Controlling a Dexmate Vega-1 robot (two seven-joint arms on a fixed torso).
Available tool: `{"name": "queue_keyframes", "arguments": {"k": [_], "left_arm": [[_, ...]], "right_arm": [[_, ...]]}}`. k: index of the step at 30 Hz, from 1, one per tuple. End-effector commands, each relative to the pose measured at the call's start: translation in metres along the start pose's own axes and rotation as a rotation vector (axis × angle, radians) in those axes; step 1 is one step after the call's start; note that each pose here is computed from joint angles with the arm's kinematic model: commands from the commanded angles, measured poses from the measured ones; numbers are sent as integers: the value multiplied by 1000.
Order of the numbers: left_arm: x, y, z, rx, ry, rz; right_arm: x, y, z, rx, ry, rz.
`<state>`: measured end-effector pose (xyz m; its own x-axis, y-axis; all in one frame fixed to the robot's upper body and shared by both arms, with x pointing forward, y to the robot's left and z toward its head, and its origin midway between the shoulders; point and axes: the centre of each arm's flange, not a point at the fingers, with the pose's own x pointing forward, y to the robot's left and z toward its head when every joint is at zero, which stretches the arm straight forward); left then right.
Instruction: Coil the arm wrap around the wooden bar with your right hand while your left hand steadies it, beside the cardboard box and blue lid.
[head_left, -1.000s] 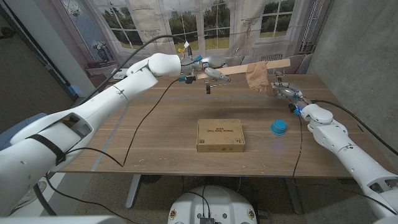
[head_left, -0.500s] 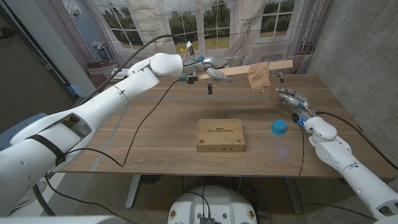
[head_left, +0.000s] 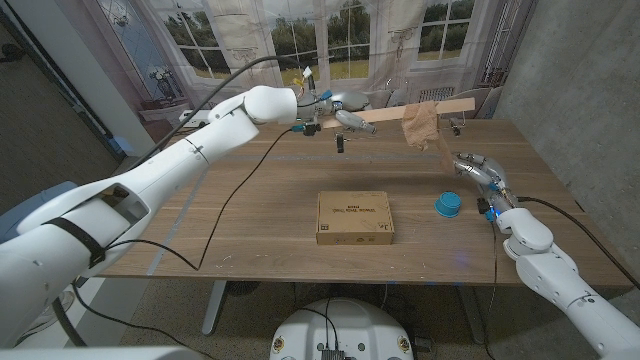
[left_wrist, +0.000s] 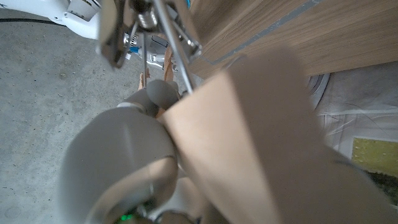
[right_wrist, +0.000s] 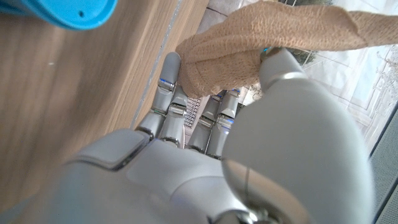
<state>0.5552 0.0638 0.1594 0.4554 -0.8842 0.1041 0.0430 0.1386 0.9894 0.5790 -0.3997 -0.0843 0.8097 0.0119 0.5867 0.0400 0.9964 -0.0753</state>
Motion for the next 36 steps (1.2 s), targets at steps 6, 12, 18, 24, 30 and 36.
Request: {"name": "queue_keyframes", "arguments": {"k": [6,12,18,24,30,36], "left_arm": [[-2,-5,6,6,8,10],[-3,-7,6,3,14,9],[-2,-7,6,3,10,6],[-1,-7,5,5,4,3],[-1,-6,4,7,1,1],[-2,-5,2,9,-3,-3]], "right_arm": [[-39,13,25,-76,-52,57],[-55,13,34,-104,-68,47],[-73,15,44,-144,-71,57],[-95,14,55,-194,-73,18],[-114,18,63,-236,-66,-41],[-131,23,70,-276,-67,-133]]}}
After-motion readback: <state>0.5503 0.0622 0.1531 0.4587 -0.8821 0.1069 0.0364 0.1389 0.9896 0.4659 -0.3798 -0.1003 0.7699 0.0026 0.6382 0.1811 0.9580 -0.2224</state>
